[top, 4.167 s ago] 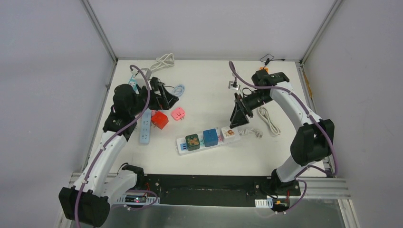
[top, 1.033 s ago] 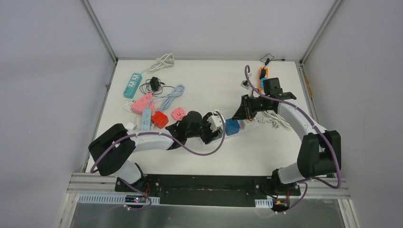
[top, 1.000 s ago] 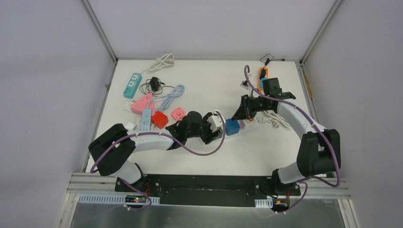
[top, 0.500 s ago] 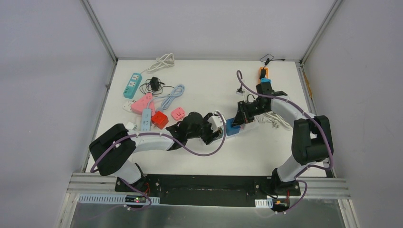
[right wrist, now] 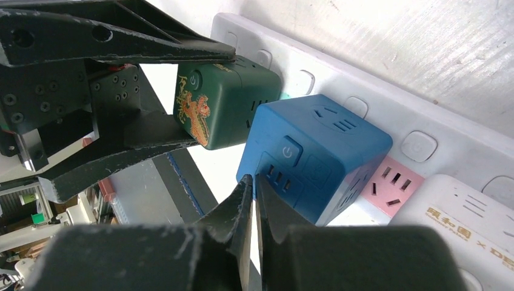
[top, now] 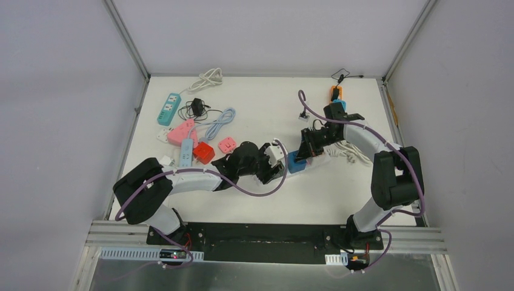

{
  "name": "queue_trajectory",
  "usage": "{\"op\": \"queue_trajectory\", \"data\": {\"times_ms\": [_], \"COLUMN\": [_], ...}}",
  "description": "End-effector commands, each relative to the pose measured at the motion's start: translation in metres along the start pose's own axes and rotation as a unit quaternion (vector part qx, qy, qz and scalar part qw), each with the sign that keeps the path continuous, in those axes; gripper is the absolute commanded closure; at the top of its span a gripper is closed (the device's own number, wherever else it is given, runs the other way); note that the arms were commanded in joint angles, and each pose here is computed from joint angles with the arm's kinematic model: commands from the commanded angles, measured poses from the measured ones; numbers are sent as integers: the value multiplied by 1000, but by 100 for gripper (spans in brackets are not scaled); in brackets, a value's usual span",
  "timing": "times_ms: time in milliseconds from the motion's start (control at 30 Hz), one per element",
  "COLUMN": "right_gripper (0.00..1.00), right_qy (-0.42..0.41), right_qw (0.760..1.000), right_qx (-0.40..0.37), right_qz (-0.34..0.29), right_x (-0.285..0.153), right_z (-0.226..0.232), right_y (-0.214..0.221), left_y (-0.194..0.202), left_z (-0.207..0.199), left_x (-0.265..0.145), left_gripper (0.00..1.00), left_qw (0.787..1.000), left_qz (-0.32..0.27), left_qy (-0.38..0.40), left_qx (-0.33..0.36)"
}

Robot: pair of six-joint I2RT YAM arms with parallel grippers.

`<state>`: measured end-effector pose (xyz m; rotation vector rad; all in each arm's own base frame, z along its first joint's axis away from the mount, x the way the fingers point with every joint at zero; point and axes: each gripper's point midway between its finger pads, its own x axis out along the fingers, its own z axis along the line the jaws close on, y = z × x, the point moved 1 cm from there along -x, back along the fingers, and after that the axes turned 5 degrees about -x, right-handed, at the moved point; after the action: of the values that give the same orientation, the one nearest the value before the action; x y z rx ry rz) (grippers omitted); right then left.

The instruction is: Pull the plug off the socket

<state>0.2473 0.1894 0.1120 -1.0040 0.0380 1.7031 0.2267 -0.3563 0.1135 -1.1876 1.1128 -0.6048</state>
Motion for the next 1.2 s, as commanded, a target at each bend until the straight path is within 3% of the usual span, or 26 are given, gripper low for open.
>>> {"op": "queue_trajectory", "data": {"times_ms": [0,100,200,333,433,500,600,667,767,900,967,1167], "right_gripper": [91,91,91,91,91,91,91,91,91,91,91,91], "right_qy": [68,73,78,85,87,87,89,90,92,94,95,98], "right_qw": [997,997,996,995,995,995,995,994,994,994,994,993], "right_qx": [-24,-25,-24,-24,-23,-24,-24,-25,-26,-25,-23,-24], "right_qz": [29,32,35,41,44,47,49,50,51,54,56,63], "right_x": [2,3,3,3,4,5,5,5,5,5,6,8], "right_z": [-27,-28,-31,-34,-34,-34,-35,-35,-36,-37,-38,-39], "right_y": [6,7,8,9,11,12,12,12,12,13,13,14], "left_y": [-21,-11,-16,-32,-32,-26,-20,-25,-37,-48,-46,-32], "left_z": [-15,-5,3,-6,-11,-10,1,6,4,-5,-4,7], "left_x": [3,1,-4,-3,-1,0,-3,-6,-9,-9,-7,-9], "left_gripper": [100,100,100,100,100,100,100,100,100,100,100,100], "left_qw": [999,998,996,999,997,999,995,992,995,994,991,989], "left_qz": [-13,49,59,-3,-13,1,42,42,14,-36,-47,49], "left_qy": [29,-31,-56,3,25,-1,-74,-97,-93,-20,-11,-138], "left_qx": [-33,37,47,-36,-65,-42,50,63,37,-99,-122,22]}}
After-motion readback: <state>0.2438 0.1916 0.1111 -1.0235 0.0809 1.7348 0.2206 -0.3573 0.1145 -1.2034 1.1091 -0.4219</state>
